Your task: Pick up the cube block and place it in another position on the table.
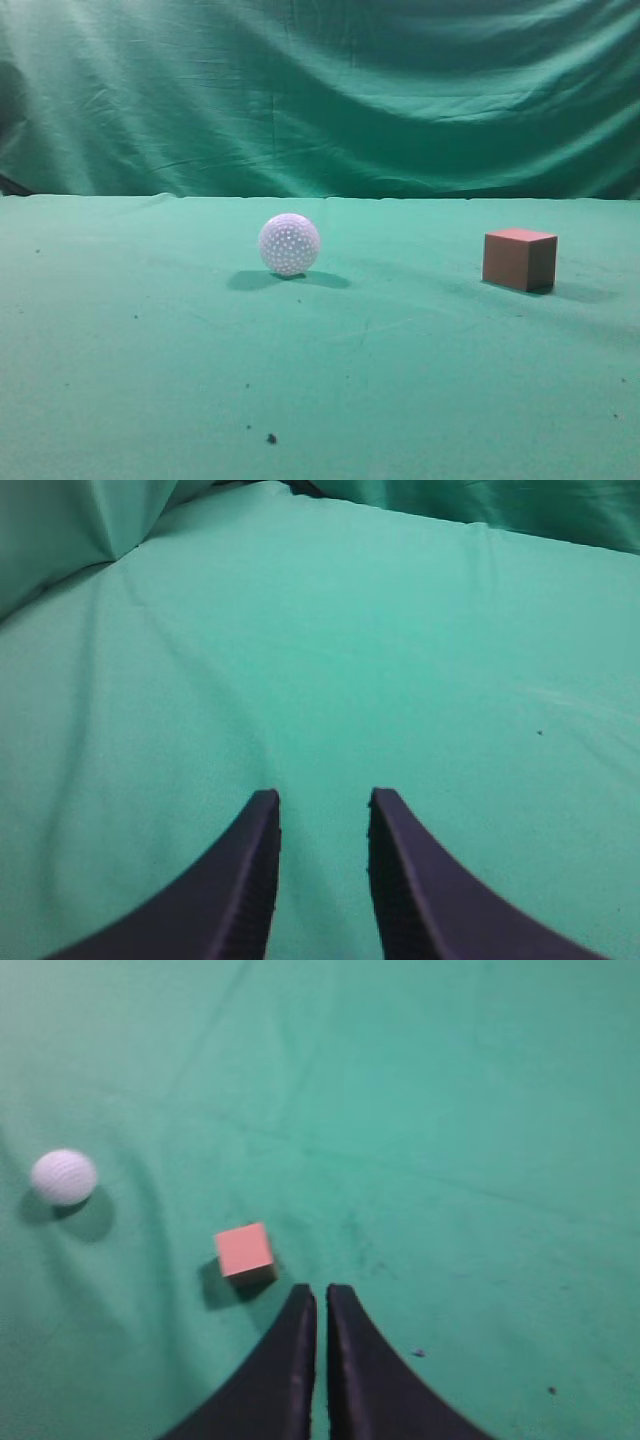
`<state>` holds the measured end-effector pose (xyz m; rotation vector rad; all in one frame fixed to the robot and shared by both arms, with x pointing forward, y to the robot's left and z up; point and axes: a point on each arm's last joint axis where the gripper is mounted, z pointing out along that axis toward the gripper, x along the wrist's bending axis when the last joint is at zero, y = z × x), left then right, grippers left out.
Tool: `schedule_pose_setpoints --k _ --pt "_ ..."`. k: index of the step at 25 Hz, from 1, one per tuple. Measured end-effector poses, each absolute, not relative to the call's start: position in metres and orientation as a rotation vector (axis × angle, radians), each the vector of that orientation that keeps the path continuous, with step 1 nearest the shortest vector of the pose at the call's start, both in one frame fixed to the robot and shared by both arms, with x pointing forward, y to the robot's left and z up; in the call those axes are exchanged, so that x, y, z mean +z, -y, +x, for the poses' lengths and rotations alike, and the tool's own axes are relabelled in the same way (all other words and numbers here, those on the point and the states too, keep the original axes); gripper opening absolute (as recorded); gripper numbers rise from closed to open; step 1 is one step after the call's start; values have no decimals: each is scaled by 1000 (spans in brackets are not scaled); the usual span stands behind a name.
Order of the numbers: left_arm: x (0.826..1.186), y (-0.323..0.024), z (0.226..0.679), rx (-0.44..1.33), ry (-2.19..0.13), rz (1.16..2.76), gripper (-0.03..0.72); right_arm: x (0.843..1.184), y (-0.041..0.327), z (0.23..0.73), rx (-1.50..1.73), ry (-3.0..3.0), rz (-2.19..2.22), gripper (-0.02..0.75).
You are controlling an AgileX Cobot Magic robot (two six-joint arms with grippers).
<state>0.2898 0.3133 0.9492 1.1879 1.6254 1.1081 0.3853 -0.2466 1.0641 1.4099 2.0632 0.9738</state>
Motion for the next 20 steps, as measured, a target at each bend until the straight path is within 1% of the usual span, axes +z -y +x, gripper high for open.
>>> schedule_pose_setpoints --k 3,5,10,12,15,18,20 --pt "949 -313 290 1108 -1625 1188 235 1067 217 402 909 -2283 1346 0" --pt "949 -313 290 1108 -1625 1188 235 1064 198 415 810 -2410 1376 0" --pt "949 -313 290 1108 -1625 1188 235 1051 172 452 481 -2608 1459 0" --pt "949 -313 290 1108 -1625 1188 235 1044 165 466 398 -2641 1467 0" --pt "949 -313 290 1108 -1625 1188 235 1030 158 479 323 -2680 1469 130" --pt "949 -313 290 1108 -1625 1188 235 1016 153 486 265 -2743 1427 305" --pt "949 -313 290 1108 -1625 1188 235 1008 152 489 239 -2767 1409 435"
